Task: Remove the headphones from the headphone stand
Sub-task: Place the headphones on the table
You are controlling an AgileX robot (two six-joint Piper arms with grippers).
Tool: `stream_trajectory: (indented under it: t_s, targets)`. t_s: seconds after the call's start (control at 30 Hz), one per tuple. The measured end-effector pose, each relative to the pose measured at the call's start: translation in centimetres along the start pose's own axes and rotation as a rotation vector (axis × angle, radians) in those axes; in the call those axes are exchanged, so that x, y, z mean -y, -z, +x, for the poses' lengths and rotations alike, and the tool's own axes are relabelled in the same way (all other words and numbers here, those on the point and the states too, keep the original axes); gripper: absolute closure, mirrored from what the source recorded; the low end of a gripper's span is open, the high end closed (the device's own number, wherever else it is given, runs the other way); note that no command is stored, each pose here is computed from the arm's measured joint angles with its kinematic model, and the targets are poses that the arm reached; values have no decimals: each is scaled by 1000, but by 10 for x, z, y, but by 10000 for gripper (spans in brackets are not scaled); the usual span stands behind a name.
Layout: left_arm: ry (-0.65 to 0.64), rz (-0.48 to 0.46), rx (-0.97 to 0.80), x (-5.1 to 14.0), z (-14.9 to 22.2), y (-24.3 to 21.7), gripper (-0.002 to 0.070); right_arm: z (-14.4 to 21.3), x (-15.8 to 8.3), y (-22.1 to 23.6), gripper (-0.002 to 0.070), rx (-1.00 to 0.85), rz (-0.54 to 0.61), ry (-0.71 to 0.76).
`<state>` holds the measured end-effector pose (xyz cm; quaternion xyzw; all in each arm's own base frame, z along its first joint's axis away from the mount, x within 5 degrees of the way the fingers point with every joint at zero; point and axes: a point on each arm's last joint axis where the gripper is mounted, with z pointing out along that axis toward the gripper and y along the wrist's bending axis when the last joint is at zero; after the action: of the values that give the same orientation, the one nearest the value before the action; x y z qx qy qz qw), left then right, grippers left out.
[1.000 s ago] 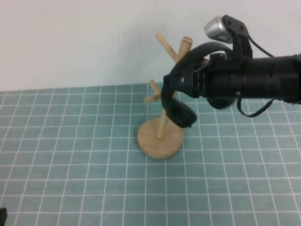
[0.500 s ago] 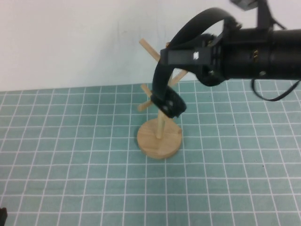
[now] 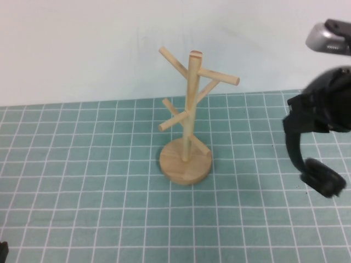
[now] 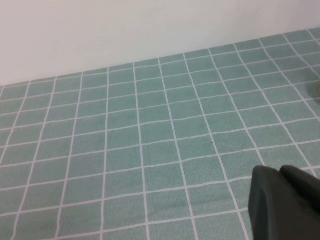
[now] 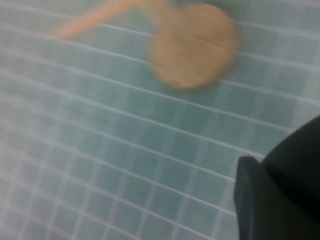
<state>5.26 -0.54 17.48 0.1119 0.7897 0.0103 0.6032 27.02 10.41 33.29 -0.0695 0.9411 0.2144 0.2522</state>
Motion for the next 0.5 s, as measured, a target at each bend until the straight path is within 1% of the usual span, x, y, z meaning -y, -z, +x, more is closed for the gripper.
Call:
stream_trajectory:
  t_s: [0.17,0.27,0.4,0.43,0.5]
  targets:
    - [0,0,0,0,0,0,680,-4,21,-65,679,-121,49,-224]
    - [0,0,0,0,0,0,680,-5,30,-103,679,-187,35,-333]
    - [0,0,0,0,0,0,680,-14,41,-139,677,-251,-8,-466]
    - [0,0,0,0,0,0,680,-16,43,-144,672,-257,-12,-478]
    - [0,0,0,0,0,0,680,-22,47,-154,625,-261,-21,-502]
